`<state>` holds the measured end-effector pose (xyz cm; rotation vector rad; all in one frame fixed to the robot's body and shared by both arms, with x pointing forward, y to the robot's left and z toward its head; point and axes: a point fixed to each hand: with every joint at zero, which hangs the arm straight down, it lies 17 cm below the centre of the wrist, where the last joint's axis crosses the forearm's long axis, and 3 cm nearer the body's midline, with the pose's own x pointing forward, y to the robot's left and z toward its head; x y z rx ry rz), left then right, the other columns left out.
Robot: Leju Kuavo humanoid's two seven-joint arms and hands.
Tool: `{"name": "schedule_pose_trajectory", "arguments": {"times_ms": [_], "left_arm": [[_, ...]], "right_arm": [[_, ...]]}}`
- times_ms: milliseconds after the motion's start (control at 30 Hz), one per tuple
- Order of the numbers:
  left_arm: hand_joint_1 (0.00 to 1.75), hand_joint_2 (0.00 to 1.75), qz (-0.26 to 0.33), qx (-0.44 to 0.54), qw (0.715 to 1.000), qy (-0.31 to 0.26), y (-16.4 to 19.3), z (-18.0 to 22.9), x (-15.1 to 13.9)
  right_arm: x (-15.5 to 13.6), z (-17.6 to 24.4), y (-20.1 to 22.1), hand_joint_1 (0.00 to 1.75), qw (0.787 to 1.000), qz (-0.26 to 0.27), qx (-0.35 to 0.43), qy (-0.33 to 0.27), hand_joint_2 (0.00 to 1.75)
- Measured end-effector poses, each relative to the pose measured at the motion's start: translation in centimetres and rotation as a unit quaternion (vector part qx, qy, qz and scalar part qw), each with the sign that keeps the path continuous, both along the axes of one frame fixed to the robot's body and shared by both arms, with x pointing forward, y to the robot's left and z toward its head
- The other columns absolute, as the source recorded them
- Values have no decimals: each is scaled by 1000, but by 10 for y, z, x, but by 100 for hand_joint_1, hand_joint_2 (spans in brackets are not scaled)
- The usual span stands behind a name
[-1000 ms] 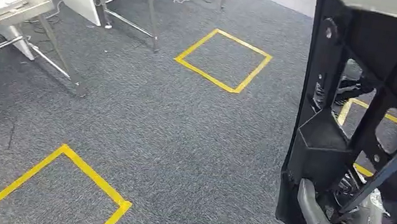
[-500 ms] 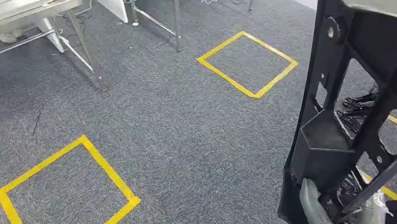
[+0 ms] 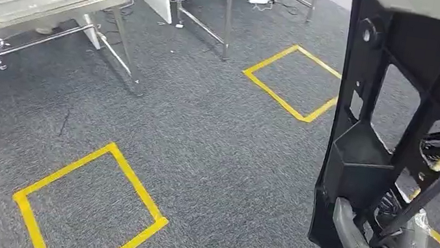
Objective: Take the parts from the cabinet and place them on the table.
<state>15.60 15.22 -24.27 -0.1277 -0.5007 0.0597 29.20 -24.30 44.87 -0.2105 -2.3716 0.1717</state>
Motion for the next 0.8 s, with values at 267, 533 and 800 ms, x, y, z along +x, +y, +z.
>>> {"name": "schedule_pose_trajectory", "arguments": {"times_ms": [267, 533, 800], "left_arm": [[0, 175, 5, -5, 1000, 1, 1, 0, 1], [0, 175, 5, -11, 1000, 0, -2, 2, 7], [0, 175, 9, -14, 1000, 20, 0, -2, -4]], "right_arm": [[2, -2, 3, 175, 1000, 5, -1, 4, 175], [6, -6, 7, 175, 1000, 17, -3, 14, 175], [15, -9, 16, 175, 1000, 9, -20, 11, 175]]}}
